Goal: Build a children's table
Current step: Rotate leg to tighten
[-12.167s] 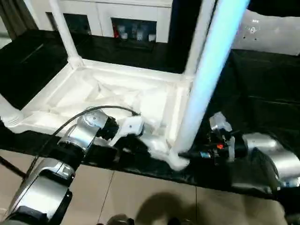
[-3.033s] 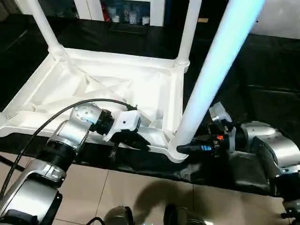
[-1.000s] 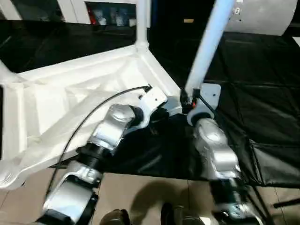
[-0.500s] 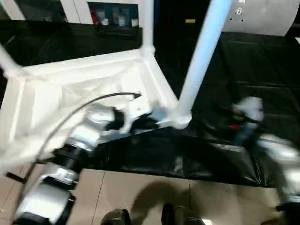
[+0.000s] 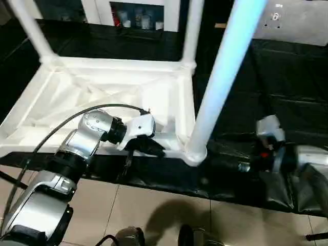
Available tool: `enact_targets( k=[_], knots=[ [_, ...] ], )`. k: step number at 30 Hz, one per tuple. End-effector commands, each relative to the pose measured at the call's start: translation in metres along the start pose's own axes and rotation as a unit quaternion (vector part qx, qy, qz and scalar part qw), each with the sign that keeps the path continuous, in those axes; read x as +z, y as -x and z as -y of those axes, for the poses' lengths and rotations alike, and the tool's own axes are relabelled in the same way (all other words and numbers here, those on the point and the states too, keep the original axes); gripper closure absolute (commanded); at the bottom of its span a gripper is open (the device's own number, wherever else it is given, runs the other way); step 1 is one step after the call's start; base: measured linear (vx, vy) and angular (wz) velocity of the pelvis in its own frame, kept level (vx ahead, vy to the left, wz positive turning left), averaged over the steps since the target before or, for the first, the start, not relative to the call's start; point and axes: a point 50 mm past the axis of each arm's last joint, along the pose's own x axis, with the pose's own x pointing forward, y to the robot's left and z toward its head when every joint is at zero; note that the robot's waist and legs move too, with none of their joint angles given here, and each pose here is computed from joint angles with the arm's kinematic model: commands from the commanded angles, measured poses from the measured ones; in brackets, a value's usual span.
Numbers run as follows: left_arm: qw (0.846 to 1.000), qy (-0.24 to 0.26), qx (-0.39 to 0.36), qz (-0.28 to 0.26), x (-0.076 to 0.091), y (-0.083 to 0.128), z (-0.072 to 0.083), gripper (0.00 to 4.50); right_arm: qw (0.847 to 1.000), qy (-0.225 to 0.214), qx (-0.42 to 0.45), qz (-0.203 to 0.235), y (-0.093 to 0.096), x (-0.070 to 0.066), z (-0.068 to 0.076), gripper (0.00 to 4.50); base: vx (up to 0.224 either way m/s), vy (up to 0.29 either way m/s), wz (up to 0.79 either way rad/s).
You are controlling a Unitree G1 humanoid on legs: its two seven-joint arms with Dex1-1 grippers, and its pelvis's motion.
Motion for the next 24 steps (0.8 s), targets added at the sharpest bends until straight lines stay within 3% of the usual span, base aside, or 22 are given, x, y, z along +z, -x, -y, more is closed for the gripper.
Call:
enact_targets(
  k=[1, 11, 24],
  knots=[
    [0.998, -0.023, -0.056, -0.014, 0.004, -0.012, 0.005, 4.5, 1.0, -0.005, 0.016, -0.005, -0.003, -0.001, 0.001, 0.42, 0.0, 0.0, 0.0],
    [0.996, -0.038, -0.081, -0.02, 0.004, -0.015, 0.007, 4.5, 0.997, -0.016, 0.079, -0.011, -0.023, 0.0, 0.009, 1.29, 0.0, 0.0, 0.0],
    [0.997, -0.039, -0.069, -0.027, 0.001, -0.012, 0.007, 4.5, 0.993, -0.01, 0.116, -0.023, -0.029, -0.001, 0.011, 2.33, 0.0, 0.0, 0.0]
  ],
)
